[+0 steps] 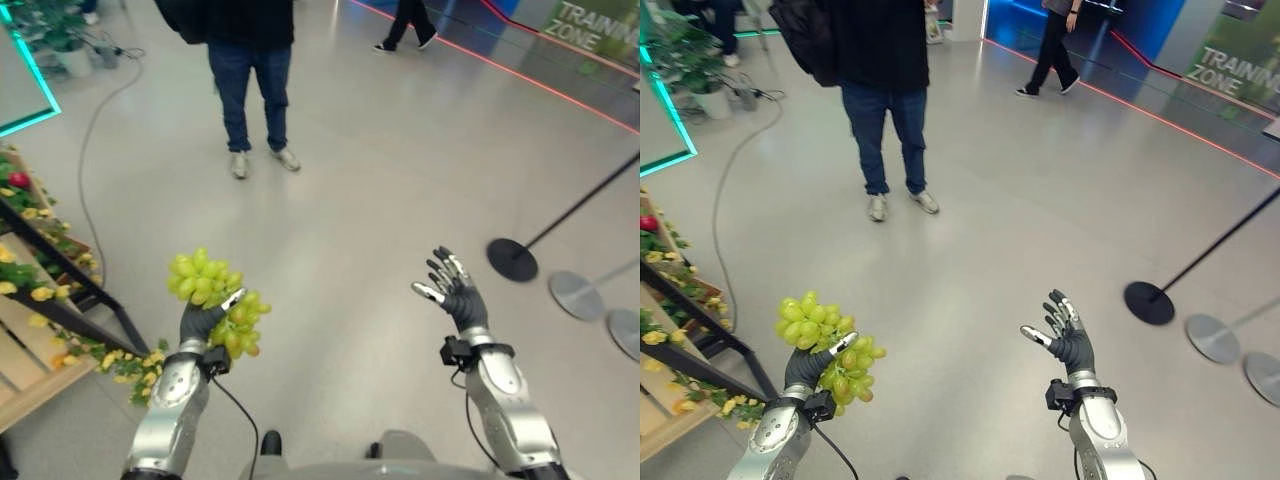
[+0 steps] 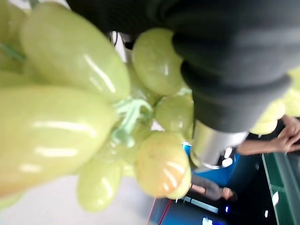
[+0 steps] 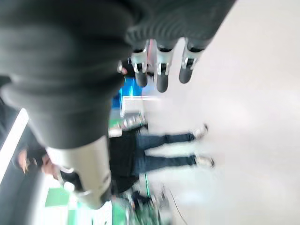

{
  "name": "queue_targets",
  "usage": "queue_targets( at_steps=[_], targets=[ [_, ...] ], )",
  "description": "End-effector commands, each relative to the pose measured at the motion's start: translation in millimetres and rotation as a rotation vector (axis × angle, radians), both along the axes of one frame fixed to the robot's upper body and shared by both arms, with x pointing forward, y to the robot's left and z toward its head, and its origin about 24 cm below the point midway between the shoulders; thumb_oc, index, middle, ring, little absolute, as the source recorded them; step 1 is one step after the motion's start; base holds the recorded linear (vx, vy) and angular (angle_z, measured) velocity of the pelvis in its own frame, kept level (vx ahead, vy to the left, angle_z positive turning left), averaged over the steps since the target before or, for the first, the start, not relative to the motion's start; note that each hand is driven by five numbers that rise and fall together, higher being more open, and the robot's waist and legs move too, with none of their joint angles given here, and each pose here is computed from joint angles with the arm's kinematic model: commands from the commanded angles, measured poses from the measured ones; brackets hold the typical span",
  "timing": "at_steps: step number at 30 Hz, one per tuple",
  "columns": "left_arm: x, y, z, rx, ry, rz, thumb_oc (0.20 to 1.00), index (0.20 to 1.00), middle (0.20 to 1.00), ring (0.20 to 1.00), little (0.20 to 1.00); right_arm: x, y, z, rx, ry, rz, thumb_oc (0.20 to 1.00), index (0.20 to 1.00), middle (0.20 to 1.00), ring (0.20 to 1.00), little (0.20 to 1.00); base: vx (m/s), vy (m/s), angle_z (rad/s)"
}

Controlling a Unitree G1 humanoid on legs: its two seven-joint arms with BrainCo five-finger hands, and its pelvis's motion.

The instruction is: Pick up the fruits from the basket on one side to the basket on the other side

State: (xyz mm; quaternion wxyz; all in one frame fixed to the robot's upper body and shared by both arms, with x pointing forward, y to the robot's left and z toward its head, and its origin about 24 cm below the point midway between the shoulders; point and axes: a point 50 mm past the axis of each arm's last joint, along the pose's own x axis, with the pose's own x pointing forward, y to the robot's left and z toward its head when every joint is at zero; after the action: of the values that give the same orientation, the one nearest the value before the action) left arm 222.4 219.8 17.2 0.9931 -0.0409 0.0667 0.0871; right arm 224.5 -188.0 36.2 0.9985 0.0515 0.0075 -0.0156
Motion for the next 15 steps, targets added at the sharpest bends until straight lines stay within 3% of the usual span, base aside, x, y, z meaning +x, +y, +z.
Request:
queue_targets(
  at_steps=[1, 5, 15],
  targets=[
    [3, 1, 34, 0.053, -0.185, -0.026, 0.2, 0.2, 0.2, 0.2, 0.2, 10, -8, 31, -0.064, -0.152, 0.024, 1.0, 1.0, 1.0, 1.0, 1.0, 0.2, -0.044, 1.31],
    [-3, -2, 29, 0.009, -0.188, -0.012, 0.2, 0.2, 0.2, 0.2, 0.2, 10, -6, 31, -0.082, -0.148, 0.063, 1.0, 1.0, 1.0, 1.0, 1.0, 0.2, -0.085, 1.43],
    [-18, 8, 19, -0.123, -0.162, 0.086, 0.2, 0.2, 0.2, 0.2, 0.2, 19, -10, 37, -0.096, -0.167, 0.045, 1.0, 1.0, 1.0, 1.0, 1.0, 0.03, -0.073, 0.47]
  ],
)
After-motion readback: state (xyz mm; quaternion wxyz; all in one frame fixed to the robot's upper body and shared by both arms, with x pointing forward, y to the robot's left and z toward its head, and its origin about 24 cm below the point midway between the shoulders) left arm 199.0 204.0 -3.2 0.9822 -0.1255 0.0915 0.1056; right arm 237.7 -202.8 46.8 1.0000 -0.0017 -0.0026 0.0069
